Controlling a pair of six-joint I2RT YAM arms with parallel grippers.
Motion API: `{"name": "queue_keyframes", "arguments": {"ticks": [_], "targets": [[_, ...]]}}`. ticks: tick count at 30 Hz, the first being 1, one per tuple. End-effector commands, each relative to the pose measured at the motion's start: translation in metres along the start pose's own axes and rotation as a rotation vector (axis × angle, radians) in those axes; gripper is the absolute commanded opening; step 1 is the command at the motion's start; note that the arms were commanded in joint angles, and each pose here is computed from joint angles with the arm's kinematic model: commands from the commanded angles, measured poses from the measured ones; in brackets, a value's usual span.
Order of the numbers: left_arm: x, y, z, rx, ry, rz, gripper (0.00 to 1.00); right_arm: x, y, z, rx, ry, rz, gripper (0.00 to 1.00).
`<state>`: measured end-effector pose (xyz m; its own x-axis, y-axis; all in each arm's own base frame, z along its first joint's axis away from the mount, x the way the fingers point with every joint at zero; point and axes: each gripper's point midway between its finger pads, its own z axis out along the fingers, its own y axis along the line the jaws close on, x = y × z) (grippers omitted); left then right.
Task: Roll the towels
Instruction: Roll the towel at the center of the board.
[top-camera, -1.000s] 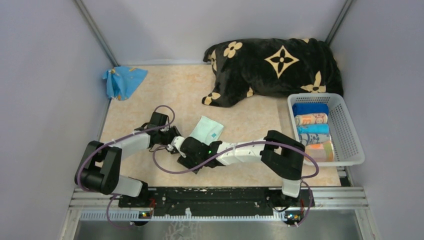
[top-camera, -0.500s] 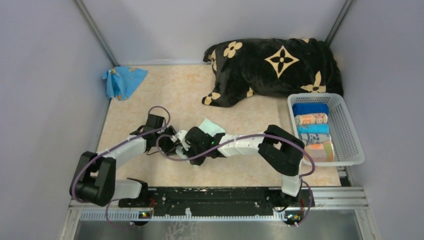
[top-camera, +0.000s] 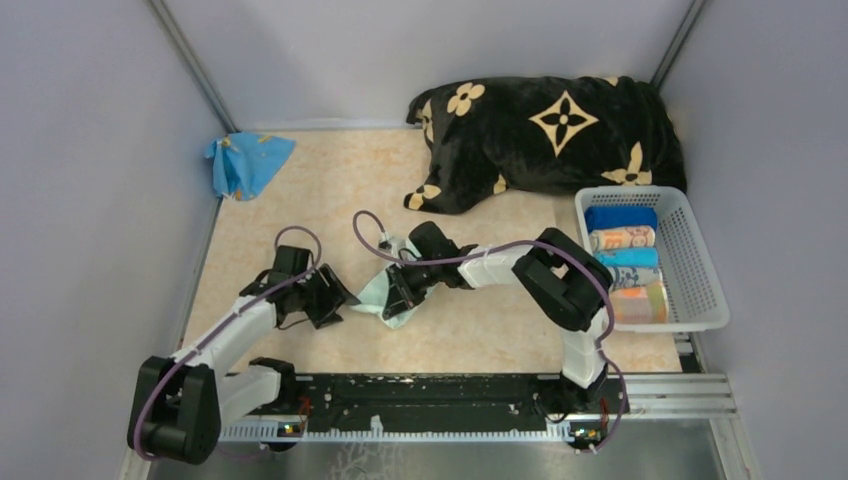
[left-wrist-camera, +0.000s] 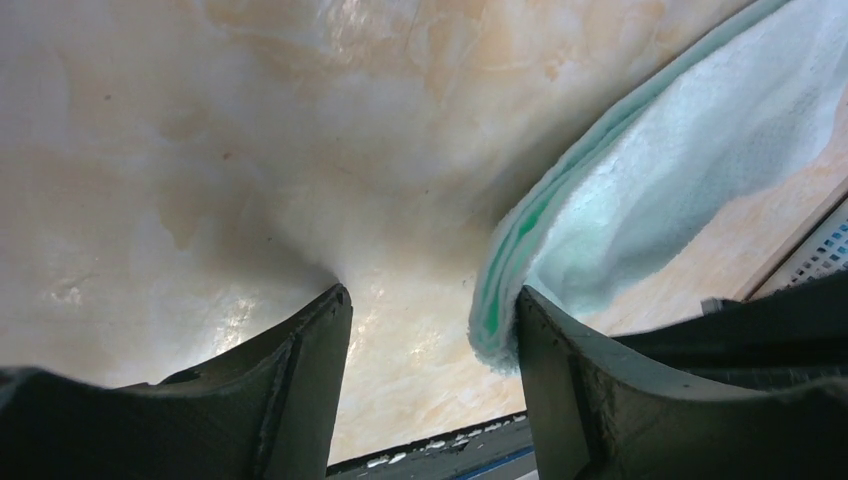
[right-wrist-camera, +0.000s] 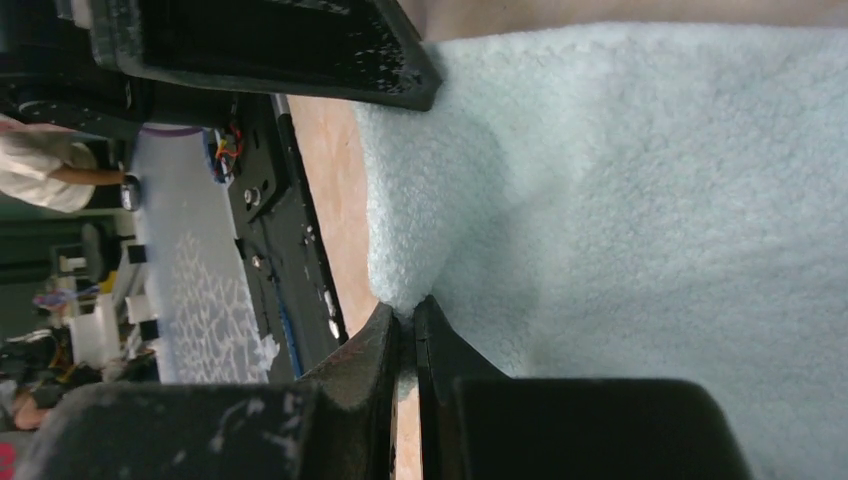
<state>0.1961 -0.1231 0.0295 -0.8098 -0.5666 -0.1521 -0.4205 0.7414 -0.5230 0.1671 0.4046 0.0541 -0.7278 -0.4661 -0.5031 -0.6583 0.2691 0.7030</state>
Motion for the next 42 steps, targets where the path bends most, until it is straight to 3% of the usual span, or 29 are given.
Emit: {"name": "queue_keyframes", "arguments": {"ticks": [1, 9, 18, 27, 42], "targets": [[0.008, 0.003, -0.006, 0.019, 0.012, -0.002, 0.67, -0.003, 0.004, 0.003, -0.119, -0.013, 0.073, 0.05], [-0.015, 0.008, -0.027, -0.06, -0.122, -0.008, 0.73, 0.021, 0.001, 0.005, -0.137, 0.044, 0.149, 0.05], [0.016, -0.011, -0.038, 0.064, 0.022, 0.058, 0.69, 0.029, -0.002, 0.002, -0.117, 0.025, 0.214, 0.06], [0.051, 0.004, -0.026, 0.007, 0.154, 0.036, 0.59, 0.027, -0.009, 0.001, -0.084, 0.007, 0.241, 0.06], [0.031, -0.019, -0.001, 0.038, 0.102, 0.051, 0.56, 0.03, -0.008, -0.005, -0.047, 0.016, 0.214, 0.12]]}}
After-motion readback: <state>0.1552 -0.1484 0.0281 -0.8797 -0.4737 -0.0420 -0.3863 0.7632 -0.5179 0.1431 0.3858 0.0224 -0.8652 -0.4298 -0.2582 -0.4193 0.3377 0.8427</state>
